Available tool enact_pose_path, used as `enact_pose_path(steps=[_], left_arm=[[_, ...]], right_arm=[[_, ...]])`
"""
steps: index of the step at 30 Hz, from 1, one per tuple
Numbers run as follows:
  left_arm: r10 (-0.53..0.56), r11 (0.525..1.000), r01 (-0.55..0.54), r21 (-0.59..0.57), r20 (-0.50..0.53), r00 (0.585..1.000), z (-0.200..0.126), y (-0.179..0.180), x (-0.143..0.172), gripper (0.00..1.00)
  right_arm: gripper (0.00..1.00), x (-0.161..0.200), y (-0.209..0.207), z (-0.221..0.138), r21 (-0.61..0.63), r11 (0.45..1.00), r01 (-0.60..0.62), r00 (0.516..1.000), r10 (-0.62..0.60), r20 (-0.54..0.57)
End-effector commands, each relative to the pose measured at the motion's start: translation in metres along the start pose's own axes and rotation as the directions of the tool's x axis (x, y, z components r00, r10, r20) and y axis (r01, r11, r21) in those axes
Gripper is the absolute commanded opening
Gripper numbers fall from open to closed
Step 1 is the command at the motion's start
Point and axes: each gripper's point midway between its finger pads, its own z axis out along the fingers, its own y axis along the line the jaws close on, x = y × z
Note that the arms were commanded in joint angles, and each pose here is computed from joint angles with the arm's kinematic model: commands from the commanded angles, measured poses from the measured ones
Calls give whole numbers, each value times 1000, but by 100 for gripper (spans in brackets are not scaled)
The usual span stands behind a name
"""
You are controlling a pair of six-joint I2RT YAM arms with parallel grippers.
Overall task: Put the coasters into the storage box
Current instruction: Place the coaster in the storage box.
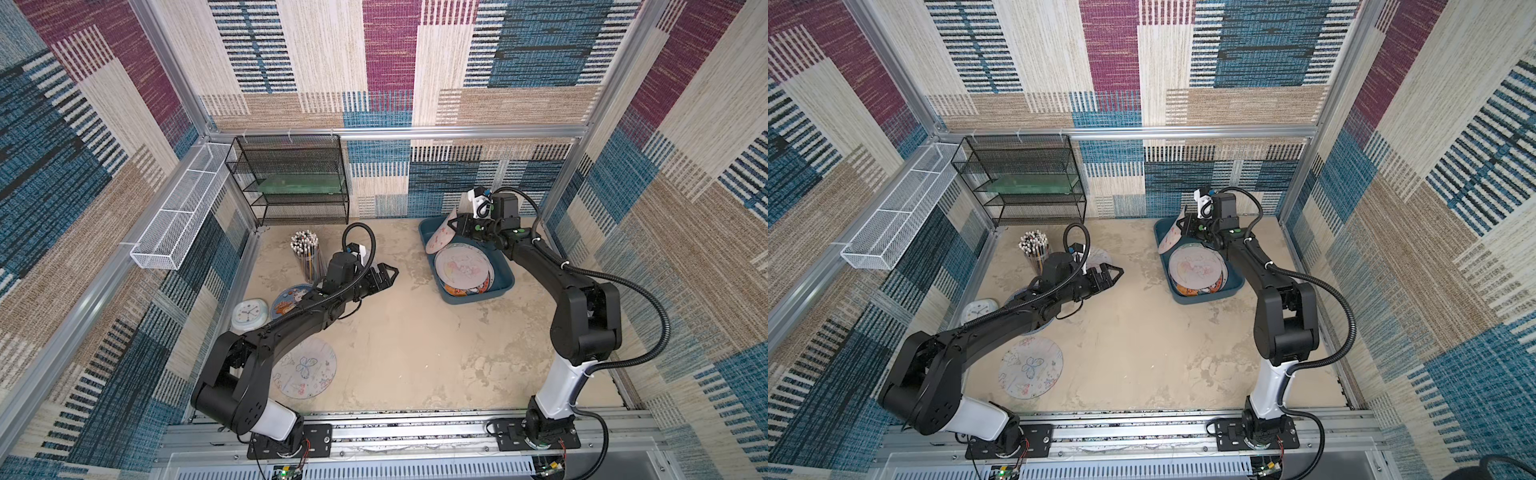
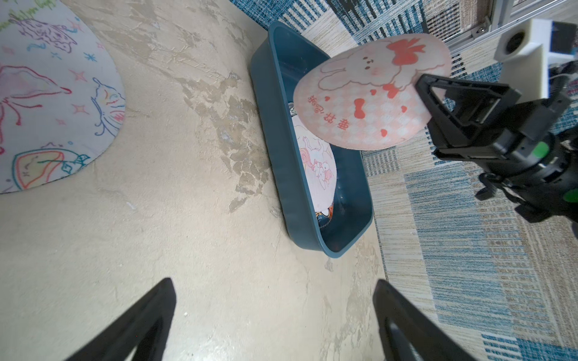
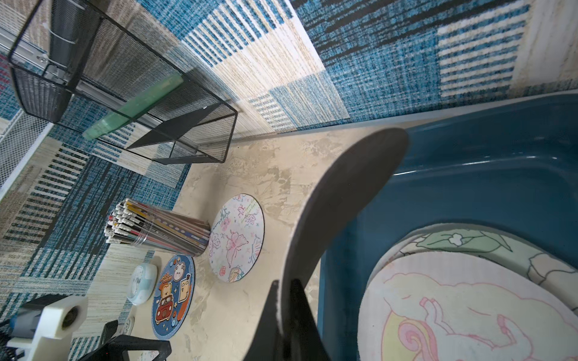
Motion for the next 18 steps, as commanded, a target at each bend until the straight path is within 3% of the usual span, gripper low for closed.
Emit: enact_pose_path(steps=[1,10,18], left_arm=[[43,998,-43,38,11,999,1,-9,-5,97],[49,998,-49,38,-1,999,5,-7,-2,97],[61,998,-61,29,1,998,5,-5,-3,97]], right_arm=[[0,16,-32,5,89,995,-38,999,40,-27],[1,86,-102,-3,302,947,-110,980,154,-125],[2,107,-137,-20,471,879,-79,977,163,-141]])
